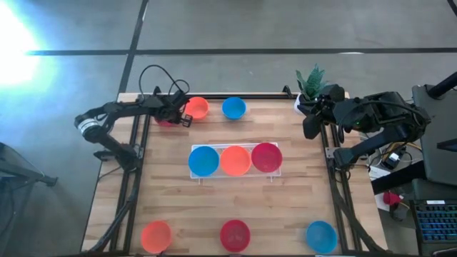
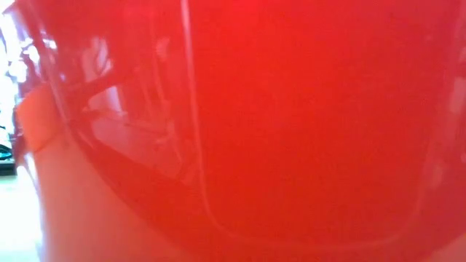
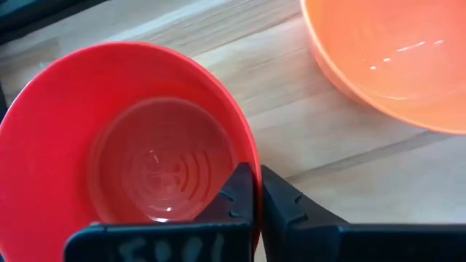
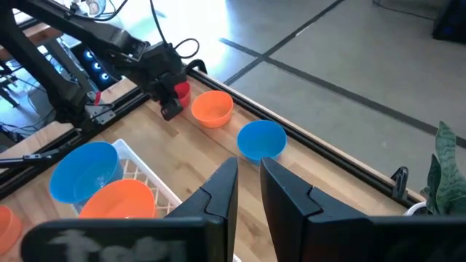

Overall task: Pick & Place Mini bowls
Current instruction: Stack the top red bowl on the red bowl on the shelf

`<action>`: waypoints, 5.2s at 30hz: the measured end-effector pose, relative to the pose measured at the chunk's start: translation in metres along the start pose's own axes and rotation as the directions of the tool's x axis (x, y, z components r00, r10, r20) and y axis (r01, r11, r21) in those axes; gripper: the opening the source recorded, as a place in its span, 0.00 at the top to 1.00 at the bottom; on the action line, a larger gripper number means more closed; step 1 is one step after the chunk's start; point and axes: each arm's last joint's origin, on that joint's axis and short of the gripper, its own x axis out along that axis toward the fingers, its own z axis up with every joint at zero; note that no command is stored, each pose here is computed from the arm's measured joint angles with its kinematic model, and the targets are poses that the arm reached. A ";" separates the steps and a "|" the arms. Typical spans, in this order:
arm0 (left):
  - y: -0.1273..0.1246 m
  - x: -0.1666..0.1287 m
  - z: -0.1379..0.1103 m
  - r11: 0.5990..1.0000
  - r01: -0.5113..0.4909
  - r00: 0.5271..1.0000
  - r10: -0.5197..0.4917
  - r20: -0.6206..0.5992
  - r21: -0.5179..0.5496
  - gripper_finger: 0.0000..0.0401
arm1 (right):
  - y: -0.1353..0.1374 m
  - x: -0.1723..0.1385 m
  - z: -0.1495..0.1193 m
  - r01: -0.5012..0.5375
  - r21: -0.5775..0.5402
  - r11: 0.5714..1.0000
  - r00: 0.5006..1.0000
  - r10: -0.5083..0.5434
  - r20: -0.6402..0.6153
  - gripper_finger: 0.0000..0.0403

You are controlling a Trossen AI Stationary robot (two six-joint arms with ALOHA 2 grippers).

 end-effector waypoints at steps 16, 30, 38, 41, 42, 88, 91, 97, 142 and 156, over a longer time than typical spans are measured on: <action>0.002 -0.112 0.036 0.964 0.176 0.915 -0.235 0.328 0.199 1.00 | 0.000 0.000 0.000 0.002 -0.040 0.999 1.000 -0.002 -0.002 0.86; -0.054 -0.203 0.048 0.824 0.015 0.775 -0.368 0.514 0.566 1.00 | 0.004 0.019 -0.018 0.066 -0.329 0.942 0.997 -0.078 -0.023 0.86; -0.097 -0.213 0.040 0.715 -0.159 0.763 -0.349 0.545 0.680 1.00 | 0.020 0.042 -0.031 0.066 -0.490 0.869 0.998 -0.057 0.033 0.85; -0.111 -0.213 0.036 0.689 -0.163 0.764 -0.364 0.532 0.706 1.00 | 0.028 0.050 -0.033 0.059 -0.536 0.842 0.998 -0.035 0.055 0.81; -0.114 -0.212 0.035 0.679 -0.172 0.765 -0.364 0.531 0.713 1.00 | 0.031 0.053 -0.033 0.059 -0.546 0.836 0.998 -0.029 0.063 0.79; -0.175 -0.212 -0.007 0.199 -0.640 0.697 -0.256 0.670 0.742 1.00 | 0.031 0.189 0.011 -0.082 -0.377 0.923 0.973 0.156 0.169 0.63; -0.175 -0.212 -0.007 0.188 -0.644 0.697 -0.257 0.670 0.742 1.00 | 0.031 0.198 0.010 -0.103 -0.376 0.921 0.973 0.171 0.154 0.63; -0.175 -0.211 -0.008 0.175 -0.645 0.701 -0.253 0.667 0.744 1.00 | 0.034 0.220 0.004 -0.102 -0.382 0.918 0.978 0.162 0.128 0.64; -0.176 -0.212 -0.009 0.229 -0.629 0.697 -0.258 0.669 0.743 1.00 | 0.026 0.240 0.005 -0.005 -0.297 0.955 0.985 0.057 0.165 0.98; -0.175 -0.212 -0.008 0.258 -0.621 0.696 -0.254 0.672 0.740 0.78 | 0.024 0.241 0.006 -0.001 -0.290 0.957 0.985 0.051 0.165 0.98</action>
